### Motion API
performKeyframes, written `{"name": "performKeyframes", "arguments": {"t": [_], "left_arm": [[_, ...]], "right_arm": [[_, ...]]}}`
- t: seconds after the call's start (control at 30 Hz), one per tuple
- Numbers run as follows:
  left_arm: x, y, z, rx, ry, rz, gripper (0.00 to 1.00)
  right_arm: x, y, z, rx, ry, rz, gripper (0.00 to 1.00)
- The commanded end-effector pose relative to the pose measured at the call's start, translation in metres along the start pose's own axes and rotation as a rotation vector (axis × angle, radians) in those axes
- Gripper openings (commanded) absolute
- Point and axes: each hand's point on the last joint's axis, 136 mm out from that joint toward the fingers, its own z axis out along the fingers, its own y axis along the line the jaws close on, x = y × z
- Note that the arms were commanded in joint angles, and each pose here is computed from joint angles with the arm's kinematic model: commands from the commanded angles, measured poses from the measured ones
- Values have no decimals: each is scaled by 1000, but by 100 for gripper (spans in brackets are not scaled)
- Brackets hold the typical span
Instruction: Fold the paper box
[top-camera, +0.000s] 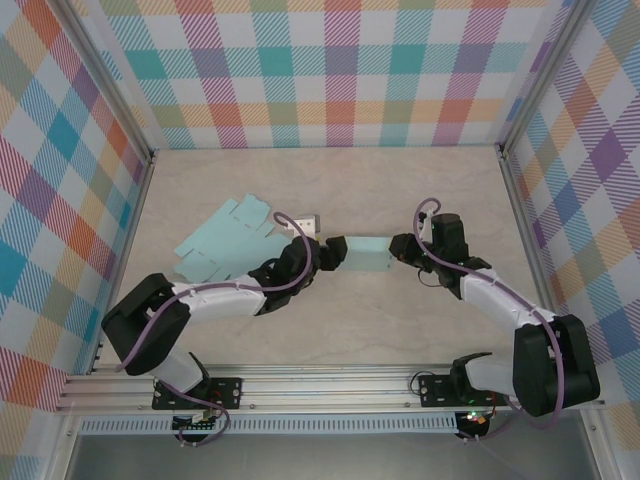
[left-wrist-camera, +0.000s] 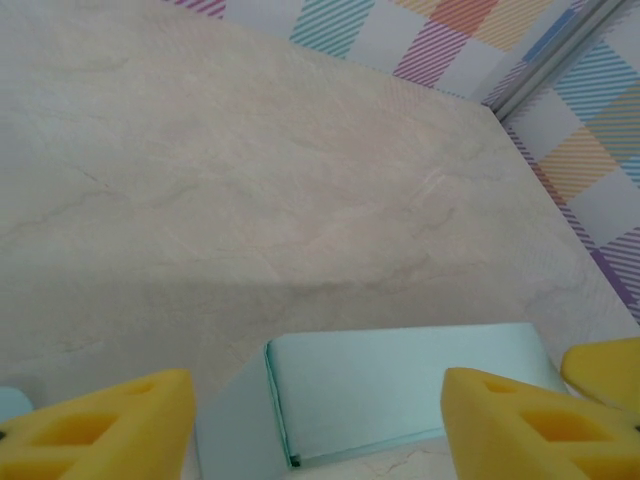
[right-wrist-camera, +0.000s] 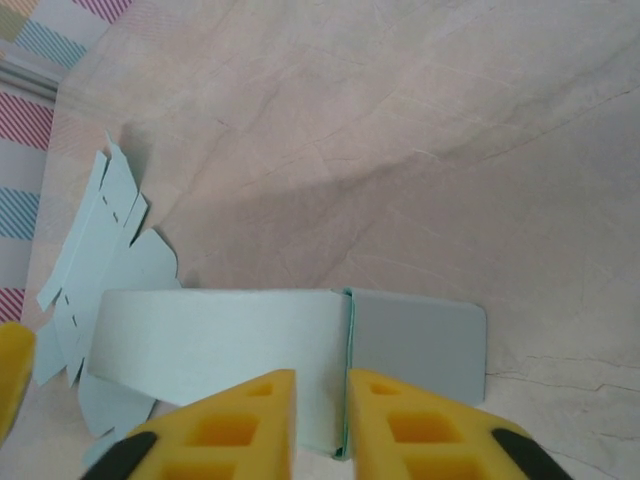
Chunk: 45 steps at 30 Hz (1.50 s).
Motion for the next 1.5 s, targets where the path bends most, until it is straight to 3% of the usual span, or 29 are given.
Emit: {"name": "performKeyframes", "arguments": {"t": [0.0, 0.17, 0.3, 0.4, 0.53, 0.63, 0.9, 1.07, 1.47], "left_arm": [[-29, -4, -8, 26, -26, 81, 72], [-39, -17, -10, 131, 34, 305, 77], [-37, -36, -14, 251, 33, 598, 77], [-17, -54, -17, 405, 84, 825, 77], [6, -68, -18, 566, 151, 1007, 79], [13, -69, -7, 599, 198, 1077, 83], [32, -65, 19, 671, 405, 1150, 85], [45, -57, 27, 675, 530, 1167, 85], [64, -35, 57, 534, 615, 1270, 80]], "right_arm": [[-5, 7, -5, -5, 12, -12, 31], [-12, 15, -15, 3, 2, -18, 55], [-17, 18, -28, 29, -10, -13, 74], [-19, 18, -41, 70, -12, -7, 99], [-17, 15, -56, 121, -11, 4, 100], [-14, 14, -66, 136, -17, 14, 100], [-10, 12, -88, 162, -50, 23, 100], [-9, 11, -95, 169, -68, 25, 100], [-7, 8, -96, 178, -69, 34, 100]]}}
